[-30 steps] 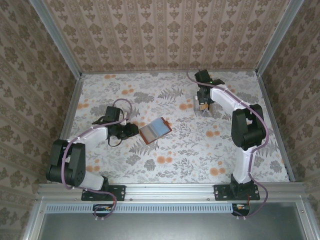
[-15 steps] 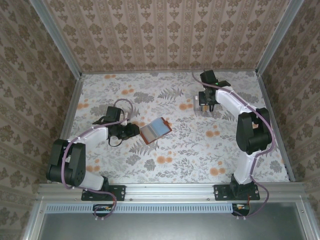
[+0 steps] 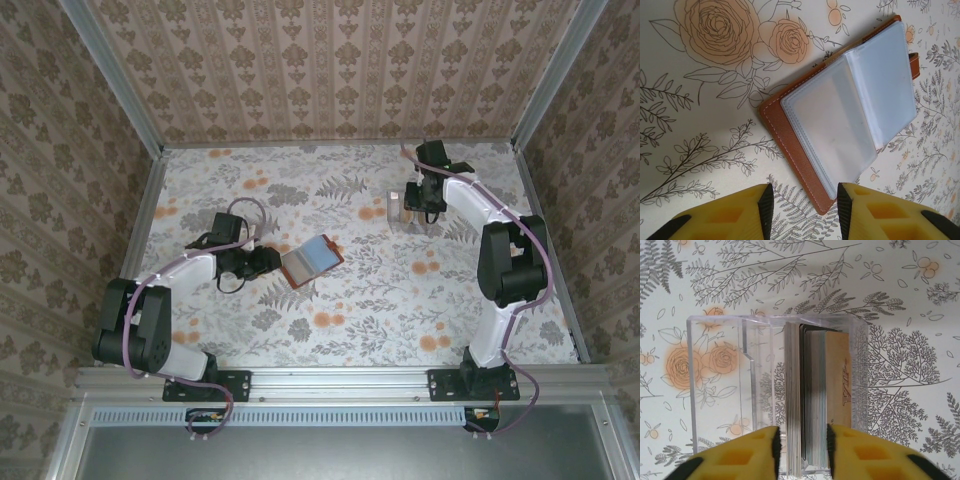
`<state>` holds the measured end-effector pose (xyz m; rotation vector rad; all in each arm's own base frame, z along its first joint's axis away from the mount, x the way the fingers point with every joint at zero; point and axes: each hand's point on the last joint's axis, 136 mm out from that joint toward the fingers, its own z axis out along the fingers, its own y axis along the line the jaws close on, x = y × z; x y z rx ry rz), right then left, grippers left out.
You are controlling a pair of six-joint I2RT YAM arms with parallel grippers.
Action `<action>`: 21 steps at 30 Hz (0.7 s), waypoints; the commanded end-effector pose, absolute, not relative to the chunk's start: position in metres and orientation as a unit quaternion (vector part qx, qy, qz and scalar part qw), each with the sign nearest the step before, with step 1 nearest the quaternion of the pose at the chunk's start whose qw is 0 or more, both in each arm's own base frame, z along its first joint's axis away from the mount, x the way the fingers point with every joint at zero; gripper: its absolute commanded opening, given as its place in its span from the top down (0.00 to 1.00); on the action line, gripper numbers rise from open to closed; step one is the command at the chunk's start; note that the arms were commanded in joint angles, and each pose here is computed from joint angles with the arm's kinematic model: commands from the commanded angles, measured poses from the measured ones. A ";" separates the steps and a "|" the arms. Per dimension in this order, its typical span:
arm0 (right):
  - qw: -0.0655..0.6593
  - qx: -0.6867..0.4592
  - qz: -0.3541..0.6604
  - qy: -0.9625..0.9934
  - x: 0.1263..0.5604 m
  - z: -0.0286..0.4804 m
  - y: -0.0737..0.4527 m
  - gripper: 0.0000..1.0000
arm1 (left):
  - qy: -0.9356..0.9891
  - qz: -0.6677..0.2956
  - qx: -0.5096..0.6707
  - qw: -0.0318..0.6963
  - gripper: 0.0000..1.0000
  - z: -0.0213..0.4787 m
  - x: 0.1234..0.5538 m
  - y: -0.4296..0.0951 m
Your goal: Put the credit cards into the card holder
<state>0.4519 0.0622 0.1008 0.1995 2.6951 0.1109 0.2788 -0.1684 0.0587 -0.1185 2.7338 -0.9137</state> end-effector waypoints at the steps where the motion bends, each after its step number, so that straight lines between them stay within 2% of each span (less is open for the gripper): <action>1: 0.222 0.062 0.039 0.972 0.450 0.112 0.064 0.62 | 0.937 -0.323 -0.041 0.128 0.58 0.062 0.277 -0.171; 8: 0.200 0.051 0.033 0.978 0.455 0.093 0.065 0.52 | 0.936 -0.326 -0.040 0.128 0.57 0.062 0.279 -0.173; 14: 0.178 0.046 0.002 0.983 0.457 0.071 0.059 0.53 | 0.936 -0.326 -0.039 0.130 0.56 0.063 0.281 -0.173; 18: 0.191 0.048 -0.041 0.979 0.459 0.076 0.046 0.64 | 0.935 -0.328 -0.038 0.128 0.56 0.063 0.281 -0.174; 21: 0.219 0.054 -0.043 0.973 0.460 0.092 0.045 0.65 | 0.935 -0.328 -0.037 0.129 0.56 0.062 0.282 -0.175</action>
